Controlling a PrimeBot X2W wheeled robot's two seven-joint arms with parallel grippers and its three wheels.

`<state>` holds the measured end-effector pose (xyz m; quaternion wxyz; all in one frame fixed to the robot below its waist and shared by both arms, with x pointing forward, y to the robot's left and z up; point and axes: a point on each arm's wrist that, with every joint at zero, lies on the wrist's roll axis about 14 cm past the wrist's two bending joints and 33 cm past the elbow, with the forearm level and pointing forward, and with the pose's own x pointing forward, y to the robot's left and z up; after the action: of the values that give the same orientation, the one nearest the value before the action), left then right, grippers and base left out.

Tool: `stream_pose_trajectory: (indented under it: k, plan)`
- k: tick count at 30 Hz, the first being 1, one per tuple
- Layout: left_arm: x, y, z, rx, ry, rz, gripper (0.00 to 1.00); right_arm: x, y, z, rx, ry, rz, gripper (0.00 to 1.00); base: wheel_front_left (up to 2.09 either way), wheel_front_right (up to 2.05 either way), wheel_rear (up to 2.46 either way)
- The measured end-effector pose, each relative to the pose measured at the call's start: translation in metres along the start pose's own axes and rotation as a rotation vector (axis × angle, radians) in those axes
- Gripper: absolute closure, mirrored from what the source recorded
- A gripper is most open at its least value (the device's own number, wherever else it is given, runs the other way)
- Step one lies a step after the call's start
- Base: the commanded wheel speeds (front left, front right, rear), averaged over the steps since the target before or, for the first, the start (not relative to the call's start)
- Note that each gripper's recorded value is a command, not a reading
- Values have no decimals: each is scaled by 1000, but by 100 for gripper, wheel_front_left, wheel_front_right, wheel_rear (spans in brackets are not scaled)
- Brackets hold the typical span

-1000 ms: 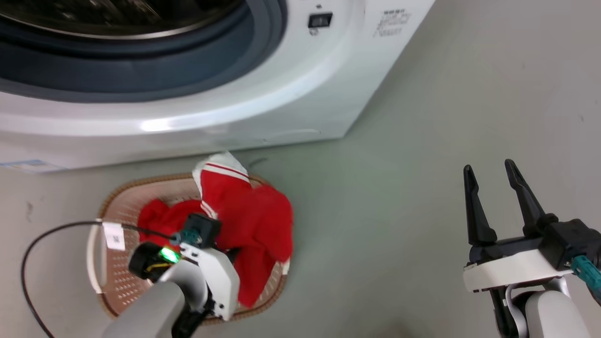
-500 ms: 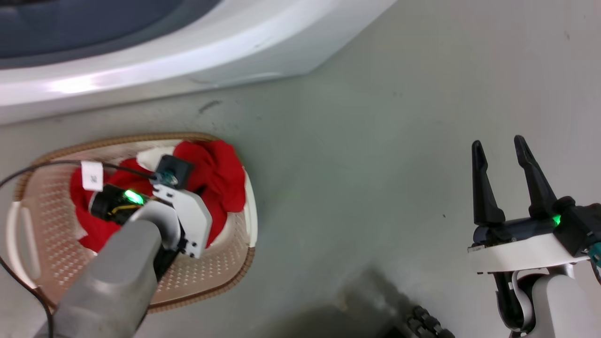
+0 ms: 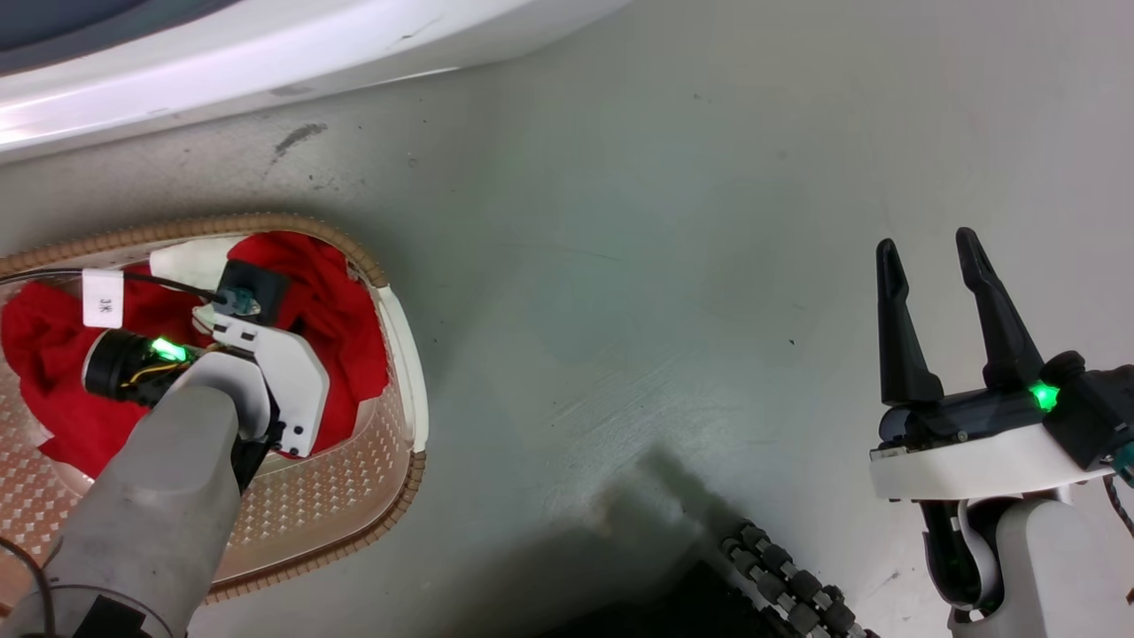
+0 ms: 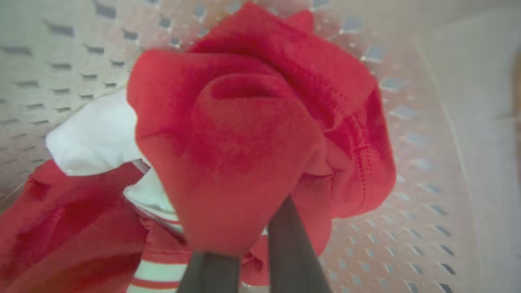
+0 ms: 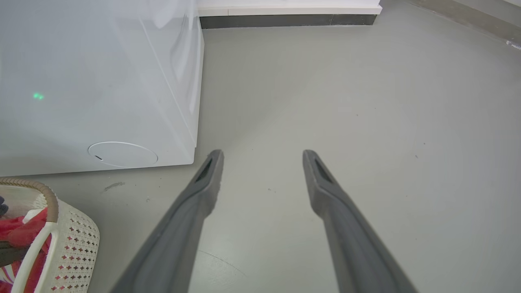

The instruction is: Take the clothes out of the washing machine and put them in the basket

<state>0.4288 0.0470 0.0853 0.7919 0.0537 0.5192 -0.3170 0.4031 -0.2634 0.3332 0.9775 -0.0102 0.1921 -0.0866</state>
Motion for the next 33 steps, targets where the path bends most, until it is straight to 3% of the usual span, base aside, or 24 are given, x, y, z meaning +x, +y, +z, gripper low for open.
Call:
stream_pose_trajectory:
  k: [1, 2, 3, 11, 18, 26, 33]
  plan:
    - [1, 0, -2, 0, 7, 1, 100, 0, 0, -1, -1, 2, -1, 0, 0, 0, 0]
    - [1, 1, -3, 6, 8, 1, 29, 0, 0, -1, -1, 4, -1, 0, 0, 0, 0]
    - [1, 1, -2, 13, 4, 2, 0, 0, 0, -1, -1, 3, 0, 0, 0, 0, 0]
    - [-16, -8, 23, 24, -97, 3, 0, 2, 4, 11, -17, -32, 19, 0, 0, 0, 0]
    - [-57, -26, 61, 39, -240, 4, 0, -2, 12, 40, -34, -114, 47, 0, 0, 0, 0]
    - [-135, -24, 133, 59, -503, 60, 0, -14, 11, 88, -29, -251, 47, 0, 0, 0, 0]
    - [-228, -1, 161, 53, -732, 224, 0, -31, 23, 116, -23, -336, 82, 0, 0, 0, 0]
